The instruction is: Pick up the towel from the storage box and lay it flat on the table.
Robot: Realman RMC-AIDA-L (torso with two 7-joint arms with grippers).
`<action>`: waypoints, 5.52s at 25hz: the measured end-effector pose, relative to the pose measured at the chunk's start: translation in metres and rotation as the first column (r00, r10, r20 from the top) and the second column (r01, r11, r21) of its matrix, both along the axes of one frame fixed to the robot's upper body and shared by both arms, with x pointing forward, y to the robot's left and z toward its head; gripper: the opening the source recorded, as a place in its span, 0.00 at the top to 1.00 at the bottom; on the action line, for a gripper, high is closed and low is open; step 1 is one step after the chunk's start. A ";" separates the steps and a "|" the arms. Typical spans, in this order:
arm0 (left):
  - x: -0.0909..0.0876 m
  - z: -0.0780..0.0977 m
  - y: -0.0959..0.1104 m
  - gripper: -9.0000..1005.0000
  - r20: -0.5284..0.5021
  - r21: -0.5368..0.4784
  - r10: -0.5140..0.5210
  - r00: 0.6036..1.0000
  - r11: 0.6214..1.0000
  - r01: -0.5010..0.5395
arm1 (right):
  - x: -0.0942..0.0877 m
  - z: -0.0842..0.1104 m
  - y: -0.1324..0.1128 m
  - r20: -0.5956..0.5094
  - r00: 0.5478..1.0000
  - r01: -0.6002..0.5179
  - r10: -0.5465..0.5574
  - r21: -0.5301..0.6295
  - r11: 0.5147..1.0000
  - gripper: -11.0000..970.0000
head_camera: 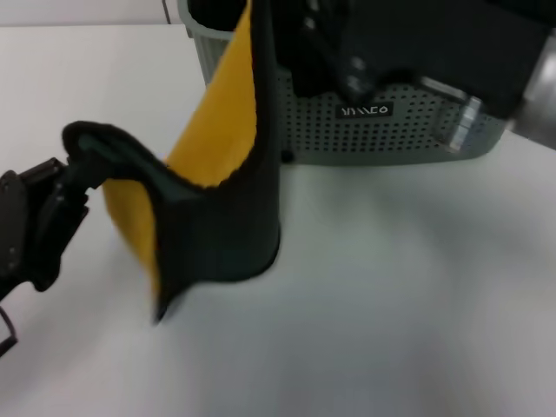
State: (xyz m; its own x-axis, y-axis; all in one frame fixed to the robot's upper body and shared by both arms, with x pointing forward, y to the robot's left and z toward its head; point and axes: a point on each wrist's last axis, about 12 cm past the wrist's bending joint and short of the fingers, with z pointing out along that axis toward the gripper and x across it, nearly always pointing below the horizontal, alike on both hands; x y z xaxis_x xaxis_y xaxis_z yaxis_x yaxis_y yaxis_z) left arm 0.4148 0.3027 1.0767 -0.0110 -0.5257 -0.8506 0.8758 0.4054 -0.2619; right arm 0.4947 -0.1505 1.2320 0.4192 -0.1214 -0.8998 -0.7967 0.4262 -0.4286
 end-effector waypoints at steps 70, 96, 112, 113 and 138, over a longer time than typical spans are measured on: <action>0.129 -0.009 0.008 0.98 -0.512 0.664 0.154 0.845 0.695 0.276 | 0.062 -0.162 -0.080 -0.630 0.755 0.192 -0.178 -0.047 0.980 0.99; 0.158 0.006 0.002 0.98 -0.324 0.868 0.312 0.893 0.475 0.148 | 0.086 -0.165 -0.048 -0.691 0.670 0.253 -0.273 -0.133 0.958 0.98; 0.153 -0.001 0.005 0.78 -0.337 0.845 0.370 0.866 0.524 0.105 | 0.069 -0.169 -0.060 -0.769 0.614 0.224 -0.176 -0.044 0.974 0.77; 0.152 -0.001 0.006 0.76 -0.340 0.840 0.374 0.863 0.533 0.100 | 0.068 -0.168 -0.062 -0.771 0.614 0.221 -0.166 -0.033 0.975 0.73; 0.050 0.033 -0.033 0.32 -0.014 0.480 -0.437 0.899 0.786 0.389 | -0.007 -0.106 -0.087 -0.446 0.766 -0.485 0.463 0.072 0.872 0.12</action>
State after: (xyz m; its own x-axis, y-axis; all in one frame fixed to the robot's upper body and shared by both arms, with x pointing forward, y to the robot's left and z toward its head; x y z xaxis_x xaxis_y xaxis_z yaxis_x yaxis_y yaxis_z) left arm 0.4647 0.2696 1.1096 -0.0454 -0.0368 -0.9983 0.9976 0.0503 -0.0472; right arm 0.4873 -0.2379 1.1260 0.0001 -0.0571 -0.9984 -0.9978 -0.0665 0.0037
